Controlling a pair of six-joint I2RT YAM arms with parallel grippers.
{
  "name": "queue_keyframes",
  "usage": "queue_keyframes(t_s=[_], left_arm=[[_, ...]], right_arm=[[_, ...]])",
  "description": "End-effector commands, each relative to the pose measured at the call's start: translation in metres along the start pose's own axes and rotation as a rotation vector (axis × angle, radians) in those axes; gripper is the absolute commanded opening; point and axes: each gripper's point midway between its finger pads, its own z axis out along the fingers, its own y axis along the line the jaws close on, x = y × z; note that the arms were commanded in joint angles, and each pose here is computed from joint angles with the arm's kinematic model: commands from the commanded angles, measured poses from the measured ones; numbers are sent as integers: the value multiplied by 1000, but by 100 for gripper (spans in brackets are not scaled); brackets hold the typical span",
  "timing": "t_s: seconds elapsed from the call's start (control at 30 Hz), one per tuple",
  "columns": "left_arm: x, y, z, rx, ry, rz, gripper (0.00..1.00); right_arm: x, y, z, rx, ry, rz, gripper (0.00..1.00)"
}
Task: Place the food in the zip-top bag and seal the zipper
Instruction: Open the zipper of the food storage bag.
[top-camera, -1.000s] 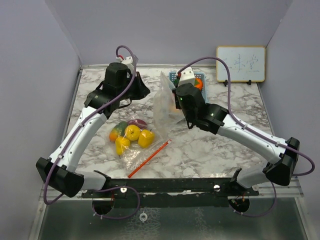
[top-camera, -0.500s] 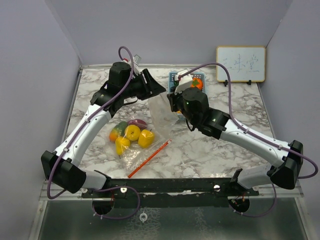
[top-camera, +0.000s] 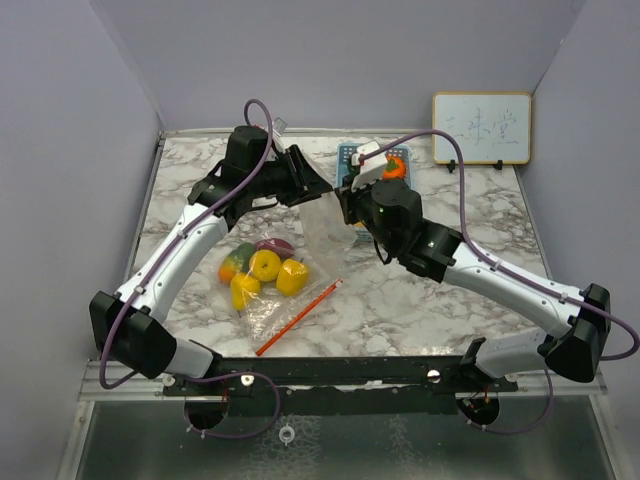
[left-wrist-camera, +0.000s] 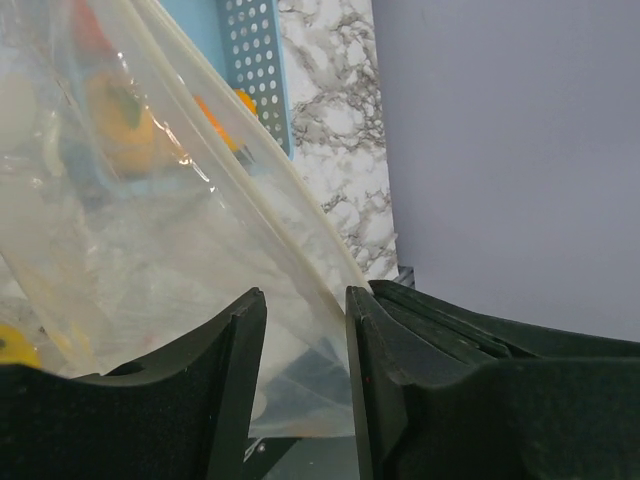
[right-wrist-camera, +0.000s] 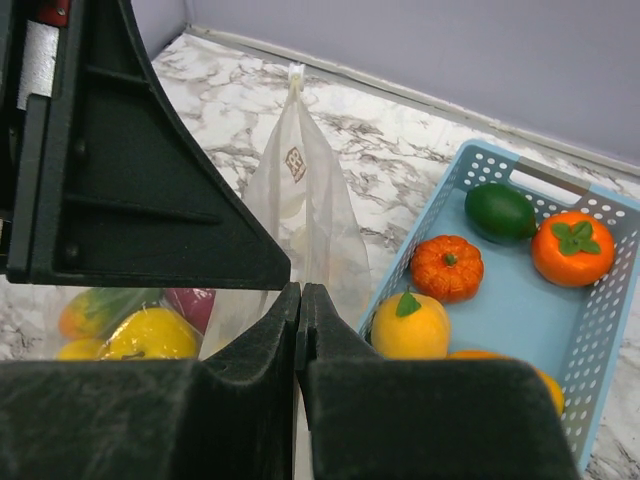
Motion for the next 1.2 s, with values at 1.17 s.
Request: queue_keyframes(t_s=[1.17], left_arm=[[-18, -31, -1, 25, 5, -37, 39]], right_arm=[[-16, -7, -18, -36, -118, -121, 2]])
